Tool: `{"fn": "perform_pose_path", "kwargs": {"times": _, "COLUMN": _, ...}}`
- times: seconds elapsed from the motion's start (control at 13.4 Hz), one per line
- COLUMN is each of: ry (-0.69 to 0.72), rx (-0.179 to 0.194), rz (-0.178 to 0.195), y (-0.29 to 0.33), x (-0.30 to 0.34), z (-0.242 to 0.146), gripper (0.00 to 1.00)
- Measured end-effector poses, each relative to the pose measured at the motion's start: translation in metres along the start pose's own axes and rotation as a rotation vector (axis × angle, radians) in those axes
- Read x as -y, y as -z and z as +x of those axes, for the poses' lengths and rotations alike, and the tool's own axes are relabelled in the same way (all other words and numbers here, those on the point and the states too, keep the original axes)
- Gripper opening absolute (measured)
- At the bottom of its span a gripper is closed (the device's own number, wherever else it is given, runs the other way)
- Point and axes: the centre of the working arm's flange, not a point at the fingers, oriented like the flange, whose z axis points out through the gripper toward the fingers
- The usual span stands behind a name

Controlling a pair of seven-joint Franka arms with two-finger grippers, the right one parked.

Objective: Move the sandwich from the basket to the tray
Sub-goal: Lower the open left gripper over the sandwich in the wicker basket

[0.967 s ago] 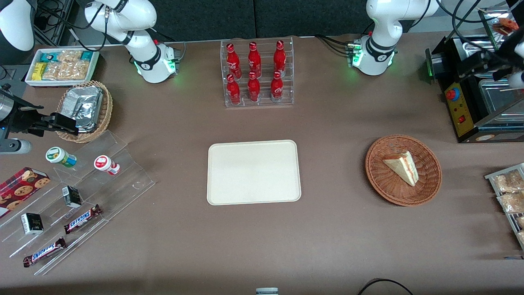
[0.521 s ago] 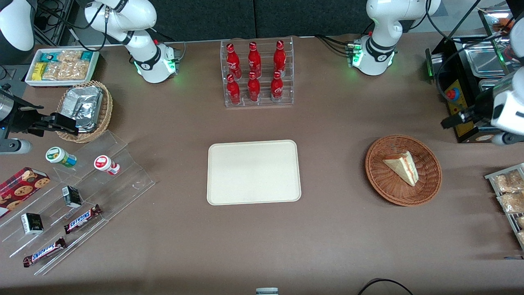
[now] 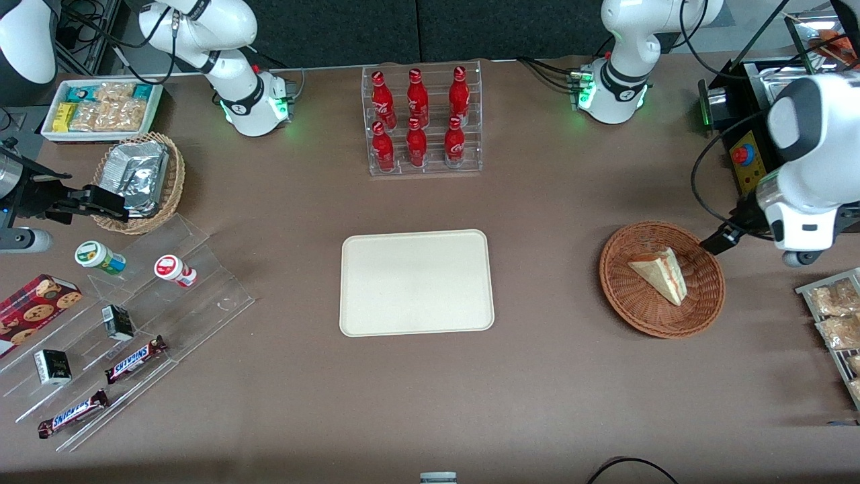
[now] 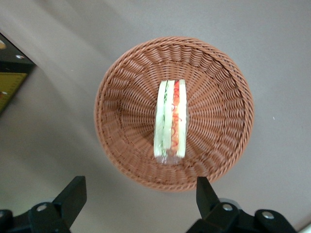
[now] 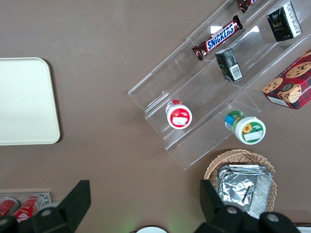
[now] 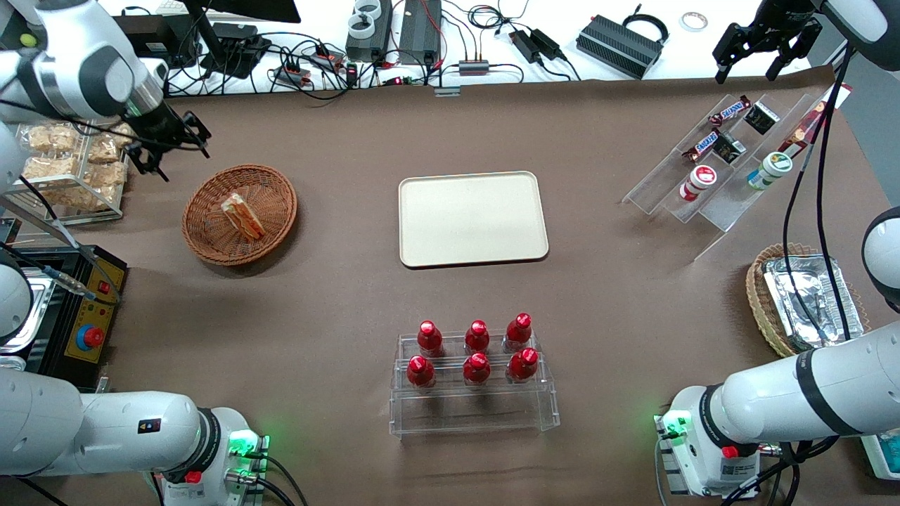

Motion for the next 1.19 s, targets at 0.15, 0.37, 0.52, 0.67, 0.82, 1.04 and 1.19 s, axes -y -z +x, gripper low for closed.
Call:
{"fn": "perform_pose_path", "kwargs": {"times": 0.15, "ry": 0.05, "rx": -0.022, "rz": -0.023, "y": -0.03, "x": 0.001, "z": -0.006, "gripper": 1.0}}
{"fn": "perform_pose_path", "kwargs": {"times": 0.37, "ry": 0.098, "rx": -0.03, "rz": -0.033, "y": -0.061, "x": -0.002, "z": -0.01, "gripper": 1.0}}
{"fn": "perform_pose_path", "kwargs": {"times": 0.52, "ry": 0.111, "rx": -0.035, "rz": -0.039, "y": -0.078, "x": -0.007, "z": -0.011, "gripper": 1.0}}
{"fn": "perform_pose_path", "kwargs": {"times": 0.67, "ry": 0.111, "rx": -0.041, "rz": -0.045, "y": -0.095, "x": -0.009, "z": -0.013, "gripper": 1.0}}
{"fn": "perform_pose_path", "kwargs": {"times": 0.82, "ry": 0.107, "rx": -0.041, "rz": -0.046, "y": -0.11, "x": -0.011, "z": -0.017, "gripper": 1.0}}
{"fn": "perform_pose_path", "kwargs": {"times": 1.04, "ry": 0.107, "rx": -0.051, "rz": -0.059, "y": -0.133, "x": -0.01, "z": -0.023, "gripper": 1.0}}
{"fn": "perform_pose_path", "kwargs": {"times": 1.19, "ry": 0.114, "rx": -0.057, "rz": -0.067, "y": -0.147, "x": -0.005, "z": -0.029, "gripper": 1.0}}
